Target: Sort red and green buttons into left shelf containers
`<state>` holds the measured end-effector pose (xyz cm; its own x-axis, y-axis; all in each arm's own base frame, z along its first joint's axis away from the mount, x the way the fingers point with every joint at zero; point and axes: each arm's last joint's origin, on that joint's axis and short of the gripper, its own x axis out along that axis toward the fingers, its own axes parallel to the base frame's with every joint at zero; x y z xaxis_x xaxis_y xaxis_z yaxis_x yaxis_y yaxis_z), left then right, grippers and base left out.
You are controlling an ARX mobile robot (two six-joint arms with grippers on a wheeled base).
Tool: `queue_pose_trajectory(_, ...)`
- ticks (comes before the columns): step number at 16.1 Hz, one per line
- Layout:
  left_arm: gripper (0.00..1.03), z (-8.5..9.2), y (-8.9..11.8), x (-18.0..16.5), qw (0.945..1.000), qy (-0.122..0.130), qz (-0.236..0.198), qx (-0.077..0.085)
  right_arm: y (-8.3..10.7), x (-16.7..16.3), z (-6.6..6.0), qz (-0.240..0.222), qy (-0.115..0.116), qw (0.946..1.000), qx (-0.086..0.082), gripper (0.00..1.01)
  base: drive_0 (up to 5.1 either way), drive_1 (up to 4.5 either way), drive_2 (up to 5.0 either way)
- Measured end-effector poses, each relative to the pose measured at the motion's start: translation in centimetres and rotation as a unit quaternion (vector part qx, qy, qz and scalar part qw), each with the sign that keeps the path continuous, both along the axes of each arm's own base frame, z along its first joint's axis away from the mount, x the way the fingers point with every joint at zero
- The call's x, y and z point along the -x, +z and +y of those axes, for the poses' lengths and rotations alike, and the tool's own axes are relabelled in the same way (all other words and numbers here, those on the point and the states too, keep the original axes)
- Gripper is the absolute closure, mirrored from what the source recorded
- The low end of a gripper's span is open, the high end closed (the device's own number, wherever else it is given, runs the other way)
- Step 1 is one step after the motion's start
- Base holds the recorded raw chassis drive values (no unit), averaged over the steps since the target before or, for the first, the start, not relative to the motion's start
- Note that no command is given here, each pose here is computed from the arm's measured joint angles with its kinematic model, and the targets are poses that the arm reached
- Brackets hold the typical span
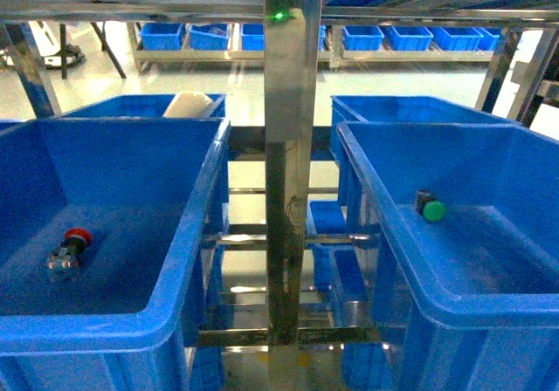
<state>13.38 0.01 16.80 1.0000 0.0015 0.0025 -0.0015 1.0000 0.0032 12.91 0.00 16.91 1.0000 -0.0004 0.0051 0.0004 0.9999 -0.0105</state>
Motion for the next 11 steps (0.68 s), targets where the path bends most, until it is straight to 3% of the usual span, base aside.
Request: queue_pose_trajectory(11, 1.01, 0.0, 0.3, 2.0, 1.0, 0.0, -0.006, 0.0, 0.2, 1.7, 0.0, -0.005, 0.0, 1.0, 0.0, 0.99, 0.0, 0.0, 0.0)
